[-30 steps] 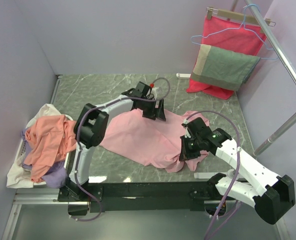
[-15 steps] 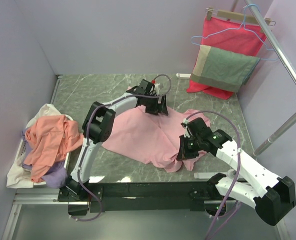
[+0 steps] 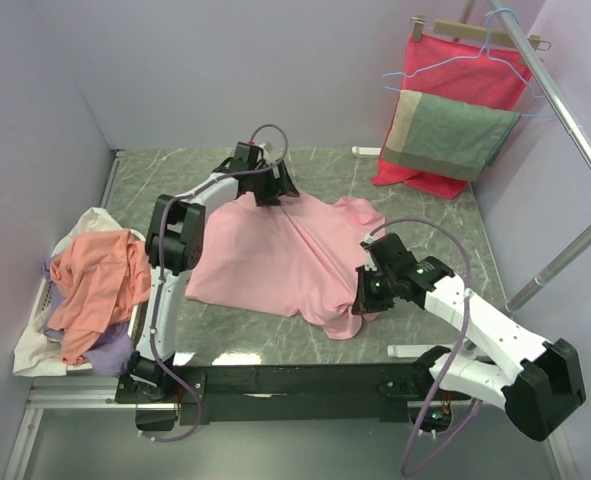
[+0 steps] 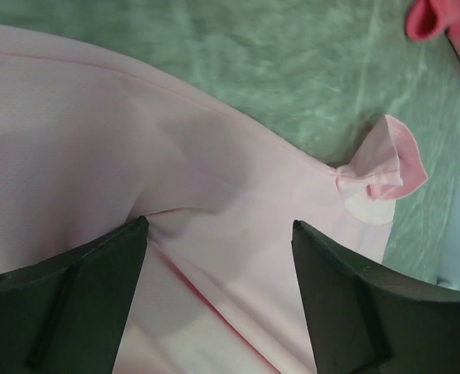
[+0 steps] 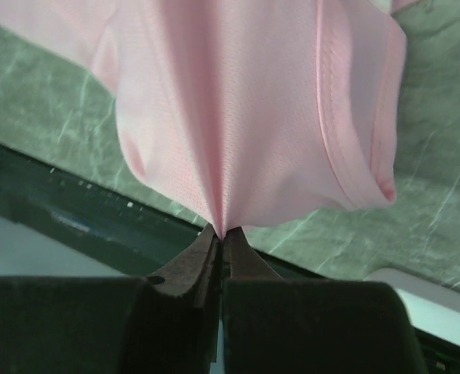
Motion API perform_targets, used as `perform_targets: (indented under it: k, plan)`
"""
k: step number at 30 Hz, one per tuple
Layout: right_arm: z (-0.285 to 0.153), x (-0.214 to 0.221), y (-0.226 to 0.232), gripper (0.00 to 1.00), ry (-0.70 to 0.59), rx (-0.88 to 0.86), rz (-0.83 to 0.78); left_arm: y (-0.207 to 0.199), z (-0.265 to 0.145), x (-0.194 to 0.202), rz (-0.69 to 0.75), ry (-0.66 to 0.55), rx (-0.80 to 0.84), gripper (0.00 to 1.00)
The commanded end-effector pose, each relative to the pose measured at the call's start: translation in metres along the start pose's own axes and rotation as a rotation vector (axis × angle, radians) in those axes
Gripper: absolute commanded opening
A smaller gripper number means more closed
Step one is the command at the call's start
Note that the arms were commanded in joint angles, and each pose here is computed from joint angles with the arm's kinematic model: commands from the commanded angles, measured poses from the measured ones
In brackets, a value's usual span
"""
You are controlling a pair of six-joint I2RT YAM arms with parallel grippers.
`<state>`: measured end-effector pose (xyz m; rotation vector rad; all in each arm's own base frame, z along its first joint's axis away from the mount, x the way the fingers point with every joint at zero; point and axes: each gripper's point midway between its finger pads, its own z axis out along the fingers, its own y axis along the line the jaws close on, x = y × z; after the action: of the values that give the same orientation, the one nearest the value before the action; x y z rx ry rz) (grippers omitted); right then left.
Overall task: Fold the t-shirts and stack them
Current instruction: Flatten out the tshirt
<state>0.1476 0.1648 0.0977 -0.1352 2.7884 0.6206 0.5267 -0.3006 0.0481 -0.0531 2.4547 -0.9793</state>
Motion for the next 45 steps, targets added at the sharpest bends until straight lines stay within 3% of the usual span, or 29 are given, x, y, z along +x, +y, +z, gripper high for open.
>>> perform_targets:
  k: [1,8,13,14,15,17,20,23,31,33,34,35,36,41,45]
  plan:
    - [0.011,-0.015,-0.006,0.00,-0.027,0.062,-0.009,0.102,-0.024,-0.017,-0.094,-0.120,-0.318,0.84]
    - [0.061,-0.064,-0.012,0.00,-0.023,0.145,-0.079,0.146,-0.056,-0.060,-0.163,-0.225,-0.417,0.86]
    - [0.063,-0.111,-0.031,0.00,-0.066,0.252,-0.088,0.142,-0.068,-0.094,-0.157,-0.302,-0.393,0.87]
    - [0.059,-0.113,-0.031,0.15,-0.069,0.259,-0.089,0.140,-0.070,-0.099,-0.149,-0.313,-0.388,0.87]
    - [0.056,-0.114,-0.032,0.16,-0.067,0.271,-0.088,0.135,-0.074,-0.104,-0.135,-0.327,-0.379,0.88]
    - [0.044,-0.095,-0.034,0.11,-0.017,0.279,-0.083,0.130,-0.080,-0.110,-0.119,-0.362,-0.377,0.88]
    - [0.033,-0.056,-0.052,0.12,0.032,0.316,-0.059,0.127,-0.095,-0.115,-0.107,-0.410,-0.399,0.89]
    - [0.030,-0.023,-0.053,0.00,0.078,0.289,-0.015,0.131,-0.091,-0.112,-0.103,-0.385,-0.412,0.89]
    - [0.004,0.003,-0.033,0.00,0.037,0.196,0.105,0.127,-0.090,-0.118,-0.094,-0.382,-0.406,0.89]
    - [0.001,0.004,-0.031,0.20,0.016,0.192,0.117,0.125,-0.091,-0.119,-0.085,-0.381,-0.399,0.89]
    - [-0.001,0.000,-0.033,0.38,-0.008,0.207,0.118,0.123,-0.091,-0.119,-0.082,-0.379,-0.393,0.89]
    - [-0.007,-0.015,-0.037,0.59,-0.071,0.245,0.111,0.119,-0.092,-0.118,-0.079,-0.372,-0.377,0.89]
    - [-0.010,-0.028,-0.036,0.96,-0.111,0.259,0.098,0.115,-0.092,-0.118,-0.073,-0.367,-0.361,0.89]
    - [-0.038,-0.139,-0.008,1.00,-0.471,0.240,0.019,0.089,-0.109,-0.110,-0.068,-0.362,-0.298,0.88]
    - [-0.017,-0.218,-0.003,1.00,-0.539,0.179,0.001,0.057,-0.125,-0.097,-0.058,-0.363,-0.211,0.88]
